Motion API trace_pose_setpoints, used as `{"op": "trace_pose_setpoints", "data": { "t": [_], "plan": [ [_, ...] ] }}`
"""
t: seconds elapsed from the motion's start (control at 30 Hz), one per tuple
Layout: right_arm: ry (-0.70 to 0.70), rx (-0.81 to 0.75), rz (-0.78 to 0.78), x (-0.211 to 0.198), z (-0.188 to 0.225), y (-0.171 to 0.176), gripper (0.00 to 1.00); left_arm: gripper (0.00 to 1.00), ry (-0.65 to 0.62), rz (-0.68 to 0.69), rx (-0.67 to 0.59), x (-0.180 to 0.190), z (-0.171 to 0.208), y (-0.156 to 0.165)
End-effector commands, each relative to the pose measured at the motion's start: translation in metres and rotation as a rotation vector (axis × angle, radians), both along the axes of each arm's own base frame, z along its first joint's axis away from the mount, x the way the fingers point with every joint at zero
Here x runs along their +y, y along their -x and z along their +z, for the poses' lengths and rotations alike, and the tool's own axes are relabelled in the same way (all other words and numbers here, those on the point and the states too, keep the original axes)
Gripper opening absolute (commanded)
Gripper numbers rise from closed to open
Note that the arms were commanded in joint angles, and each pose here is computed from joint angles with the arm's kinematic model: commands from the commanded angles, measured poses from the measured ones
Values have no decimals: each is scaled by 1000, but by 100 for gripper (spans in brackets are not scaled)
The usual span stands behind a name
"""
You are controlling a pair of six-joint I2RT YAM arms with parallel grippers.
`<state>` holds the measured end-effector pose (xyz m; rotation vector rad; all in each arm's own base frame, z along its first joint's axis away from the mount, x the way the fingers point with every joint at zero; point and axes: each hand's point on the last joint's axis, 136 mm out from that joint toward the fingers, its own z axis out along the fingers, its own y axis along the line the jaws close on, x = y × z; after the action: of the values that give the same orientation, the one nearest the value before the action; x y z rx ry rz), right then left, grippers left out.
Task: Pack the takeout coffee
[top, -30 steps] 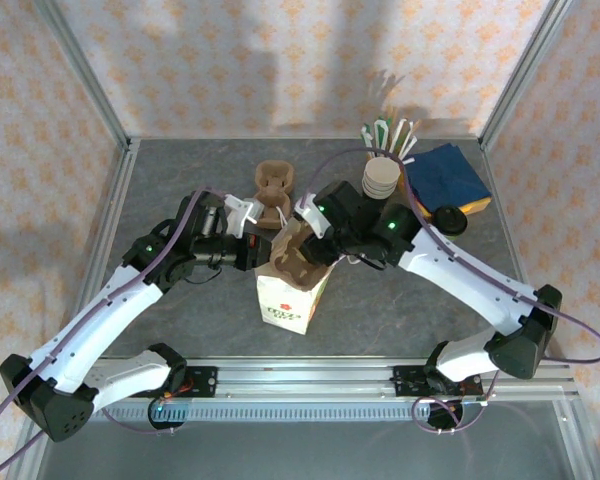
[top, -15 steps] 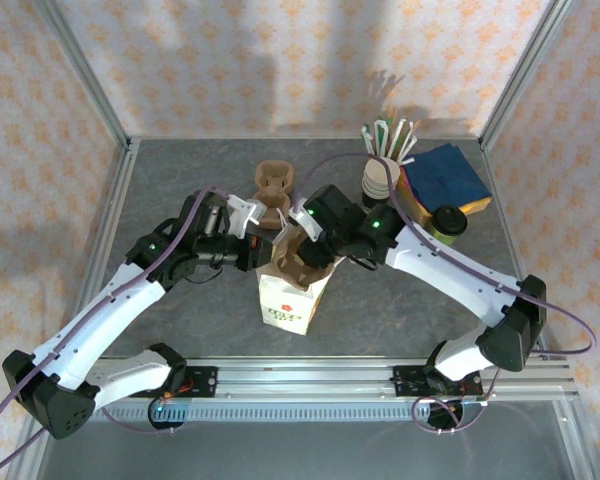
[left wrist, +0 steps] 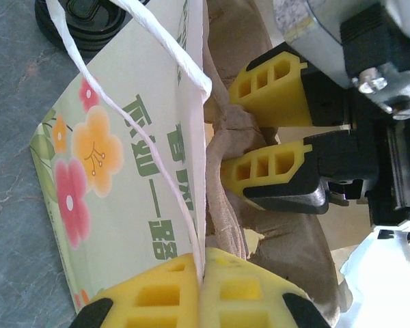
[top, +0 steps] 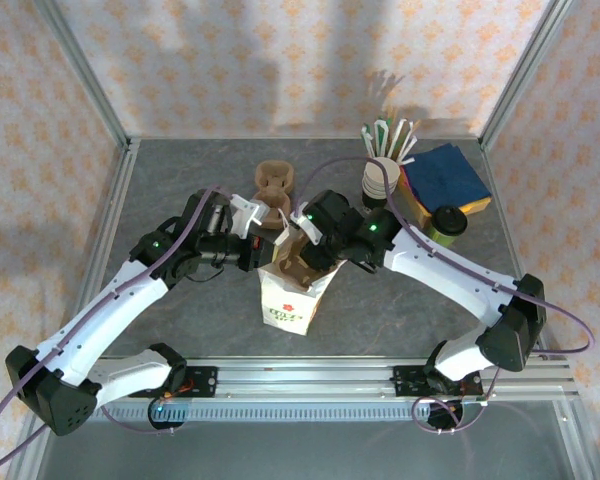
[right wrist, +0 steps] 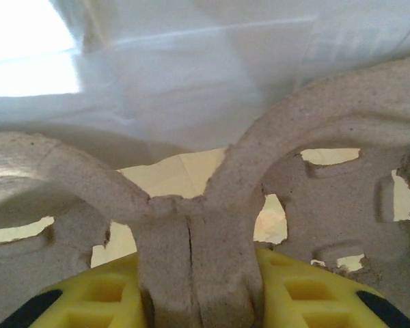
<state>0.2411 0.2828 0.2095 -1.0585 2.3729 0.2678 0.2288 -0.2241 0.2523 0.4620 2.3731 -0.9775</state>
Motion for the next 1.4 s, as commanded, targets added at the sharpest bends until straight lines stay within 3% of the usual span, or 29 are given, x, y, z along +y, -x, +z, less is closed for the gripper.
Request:
{"op": "trace_pose_setpoints", "data": {
  "t": [0.0, 0.3, 0.7, 1.37],
  "plan": [
    [45, 8, -45, -15, 2, 1, 34, 0, 9, -50, -5, -4, 8, 8],
    [-74, -99, -31, -10, 60, -4, 35, 0, -13, -48, 6, -3, 0, 6],
    [-134, -185, -61, -15, 80, -9, 35, 0, -31, -65, 9, -3, -4, 7],
    [34, -148, -105, -26, 27, -18, 35, 0, -9, -98, 4, -8, -1, 8]
  ]
}}
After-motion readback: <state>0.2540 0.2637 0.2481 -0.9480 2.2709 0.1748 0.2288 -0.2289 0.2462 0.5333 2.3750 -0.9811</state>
